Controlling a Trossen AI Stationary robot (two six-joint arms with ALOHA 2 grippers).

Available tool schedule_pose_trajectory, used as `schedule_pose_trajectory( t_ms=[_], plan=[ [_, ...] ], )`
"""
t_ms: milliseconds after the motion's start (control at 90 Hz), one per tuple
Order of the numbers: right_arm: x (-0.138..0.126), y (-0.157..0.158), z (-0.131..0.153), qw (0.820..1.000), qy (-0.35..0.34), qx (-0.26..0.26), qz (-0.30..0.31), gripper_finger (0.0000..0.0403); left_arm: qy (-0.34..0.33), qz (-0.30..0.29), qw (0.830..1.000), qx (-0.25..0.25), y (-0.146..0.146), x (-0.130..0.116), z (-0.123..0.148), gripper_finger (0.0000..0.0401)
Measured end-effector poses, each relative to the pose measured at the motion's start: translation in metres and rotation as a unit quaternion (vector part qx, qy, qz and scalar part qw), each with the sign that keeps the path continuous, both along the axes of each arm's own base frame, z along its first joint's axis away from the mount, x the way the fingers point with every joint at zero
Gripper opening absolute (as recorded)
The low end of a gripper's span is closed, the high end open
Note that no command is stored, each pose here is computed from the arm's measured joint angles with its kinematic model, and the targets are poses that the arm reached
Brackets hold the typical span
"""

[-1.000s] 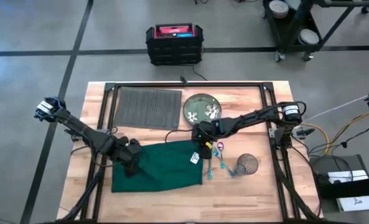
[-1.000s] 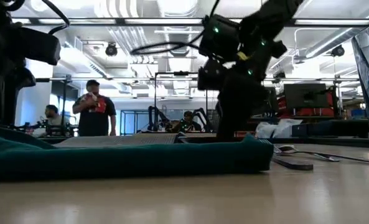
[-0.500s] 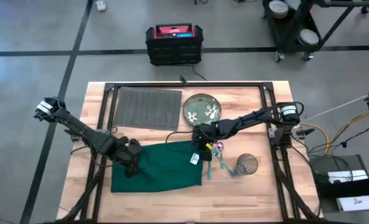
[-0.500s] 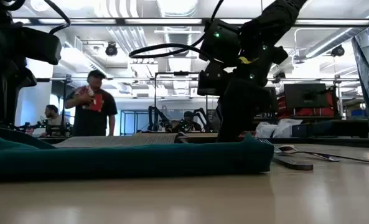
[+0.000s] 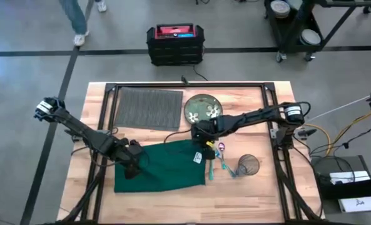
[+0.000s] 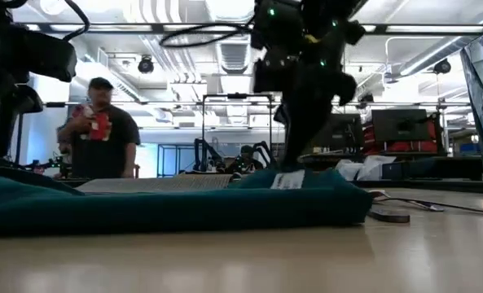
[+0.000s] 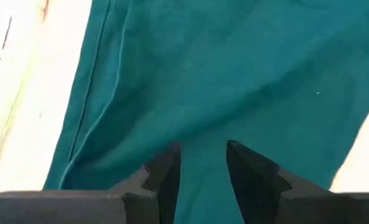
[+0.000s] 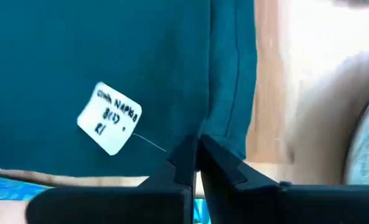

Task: Set table place
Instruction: Fold the green napkin

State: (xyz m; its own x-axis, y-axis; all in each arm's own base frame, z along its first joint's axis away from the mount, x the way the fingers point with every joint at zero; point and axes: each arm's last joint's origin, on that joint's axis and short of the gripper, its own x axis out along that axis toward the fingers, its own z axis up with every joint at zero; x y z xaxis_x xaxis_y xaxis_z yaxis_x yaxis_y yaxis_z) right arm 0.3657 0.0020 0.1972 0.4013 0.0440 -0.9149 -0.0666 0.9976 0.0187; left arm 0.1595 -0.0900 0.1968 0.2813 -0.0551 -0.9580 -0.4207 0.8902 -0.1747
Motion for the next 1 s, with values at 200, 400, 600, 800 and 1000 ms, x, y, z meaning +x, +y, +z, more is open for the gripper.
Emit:
schedule_pose_trajectory(
  t_ms=[200,400,600,800,1000],
  plan=[
    [0.001,-0.002,0.004,0.998,-0.005,-0.055,-0.012,0.0000,0.028,0.026,0.999,0.031,0.005,-0.007,-0.002,0.0114],
    [0.000,0.004,0.024,0.991,-0.045,-0.122,-0.022,0.0000,0.042,0.030,0.998,0.040,0.007,-0.009,-0.002,0.0114],
    [0.002,-0.009,0.006,0.977,-0.017,-0.198,-0.072,0.0000,0.032,0.035,0.997,0.064,0.009,-0.009,-0.002,0.0114],
    [0.008,-0.013,-0.014,0.976,0.002,-0.195,-0.098,0.0000,0.032,0.036,0.997,0.064,0.008,-0.009,-0.002,0.0114],
    [0.008,-0.015,-0.009,0.970,0.009,-0.197,-0.145,0.0037,0.023,0.036,0.998,0.051,0.006,-0.006,0.004,0.0114]
  ],
)
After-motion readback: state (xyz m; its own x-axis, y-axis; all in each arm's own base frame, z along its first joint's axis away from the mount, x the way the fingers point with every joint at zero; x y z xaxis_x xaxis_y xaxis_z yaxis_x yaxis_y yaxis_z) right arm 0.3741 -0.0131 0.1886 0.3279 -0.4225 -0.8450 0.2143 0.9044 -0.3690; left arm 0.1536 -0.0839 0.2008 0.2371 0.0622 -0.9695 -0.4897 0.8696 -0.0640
